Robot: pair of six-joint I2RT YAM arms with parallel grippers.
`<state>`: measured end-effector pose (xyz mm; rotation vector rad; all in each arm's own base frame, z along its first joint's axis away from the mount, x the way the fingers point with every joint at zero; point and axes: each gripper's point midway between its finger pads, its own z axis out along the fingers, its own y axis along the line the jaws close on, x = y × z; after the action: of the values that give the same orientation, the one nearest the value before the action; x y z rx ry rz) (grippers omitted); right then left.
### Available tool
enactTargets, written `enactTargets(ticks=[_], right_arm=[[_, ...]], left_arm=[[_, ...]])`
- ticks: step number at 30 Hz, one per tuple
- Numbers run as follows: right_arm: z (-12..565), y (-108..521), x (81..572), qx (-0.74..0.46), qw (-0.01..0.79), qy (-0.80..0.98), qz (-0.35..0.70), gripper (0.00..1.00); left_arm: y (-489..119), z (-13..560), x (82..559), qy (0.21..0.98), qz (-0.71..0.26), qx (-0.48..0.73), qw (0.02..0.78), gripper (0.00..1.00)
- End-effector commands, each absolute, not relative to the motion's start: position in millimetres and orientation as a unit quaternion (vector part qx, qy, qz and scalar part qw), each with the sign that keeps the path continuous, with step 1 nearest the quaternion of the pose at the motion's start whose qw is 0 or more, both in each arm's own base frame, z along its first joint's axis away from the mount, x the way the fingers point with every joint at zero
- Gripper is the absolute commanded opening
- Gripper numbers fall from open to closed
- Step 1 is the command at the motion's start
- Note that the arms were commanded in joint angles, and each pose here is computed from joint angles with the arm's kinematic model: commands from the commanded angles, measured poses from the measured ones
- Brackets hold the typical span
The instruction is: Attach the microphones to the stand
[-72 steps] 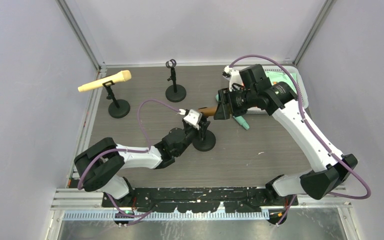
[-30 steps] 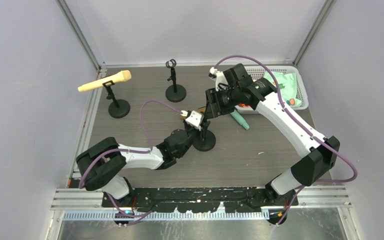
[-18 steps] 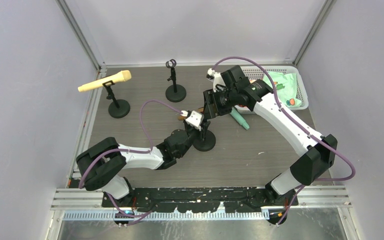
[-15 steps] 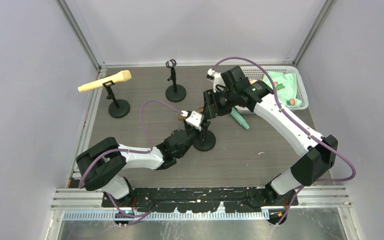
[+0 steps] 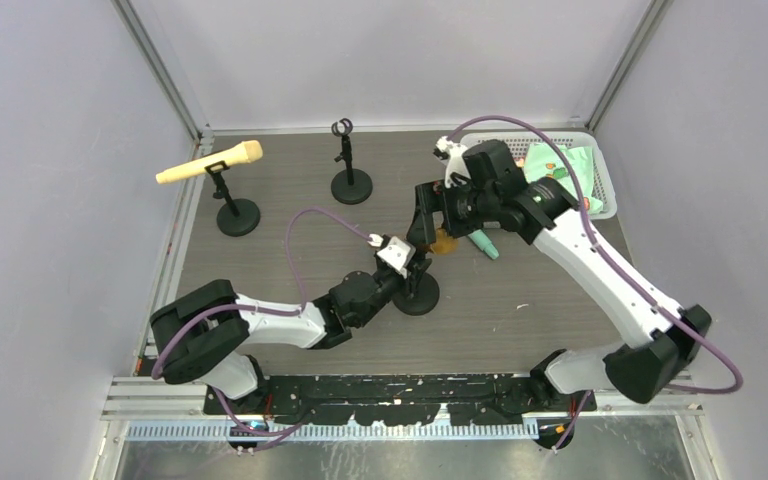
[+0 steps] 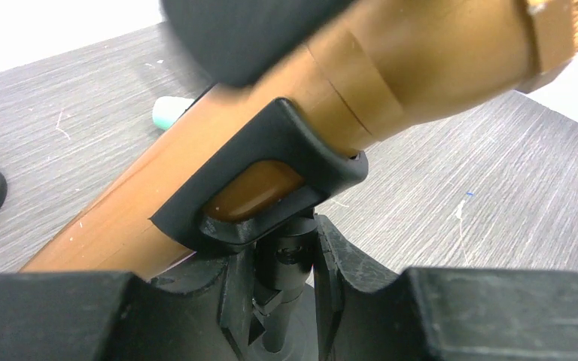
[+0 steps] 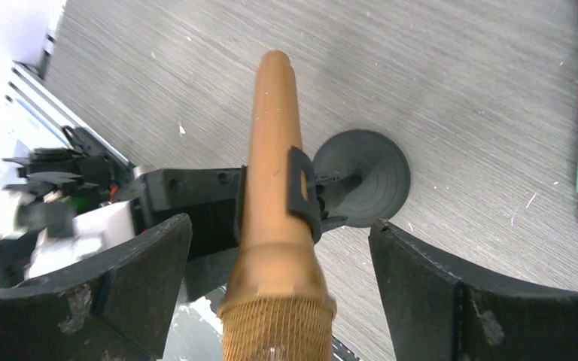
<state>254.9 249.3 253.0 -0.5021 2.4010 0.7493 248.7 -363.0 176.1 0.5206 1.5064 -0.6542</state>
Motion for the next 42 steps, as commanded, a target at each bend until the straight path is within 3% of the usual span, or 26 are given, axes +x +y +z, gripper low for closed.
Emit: enactTargets(ticks=[1, 10, 19, 31, 42], right_arm=[[304.8, 240.3, 245.5, -0.175, 0.364, 0.860, 0.312, 0.93], [347.9, 208.0, 219.6, -0.157, 0.481, 0.796, 0.333, 0.94], [350.5, 173.9, 204.6, -0.139, 0.540, 0.773, 0.301, 0.94], [332.1, 172.1, 201.6, -0.166, 0.524, 0.786, 0.283, 0.94], [324.9, 174.3, 206.9, -0.169, 0.522, 0.789, 0.276, 0.94]], left_arm=[[-361.6, 137.6, 227.7, 0.686, -0.289, 0.277, 0.608, 0.00], [-352.9, 135.3, 230.8, 0.687, -0.274, 0.269, 0.617, 0.00], [-309.0, 147.1, 270.9, 0.708, -0.167, 0.224, 0.648, 0.00], [-160.1, 193.4, 335.4, 0.692, -0.011, 0.067, 0.718, 0.00], [-11.6, 208.3, 369.7, 0.667, 0.111, -0.110, 0.729, 0.00]])
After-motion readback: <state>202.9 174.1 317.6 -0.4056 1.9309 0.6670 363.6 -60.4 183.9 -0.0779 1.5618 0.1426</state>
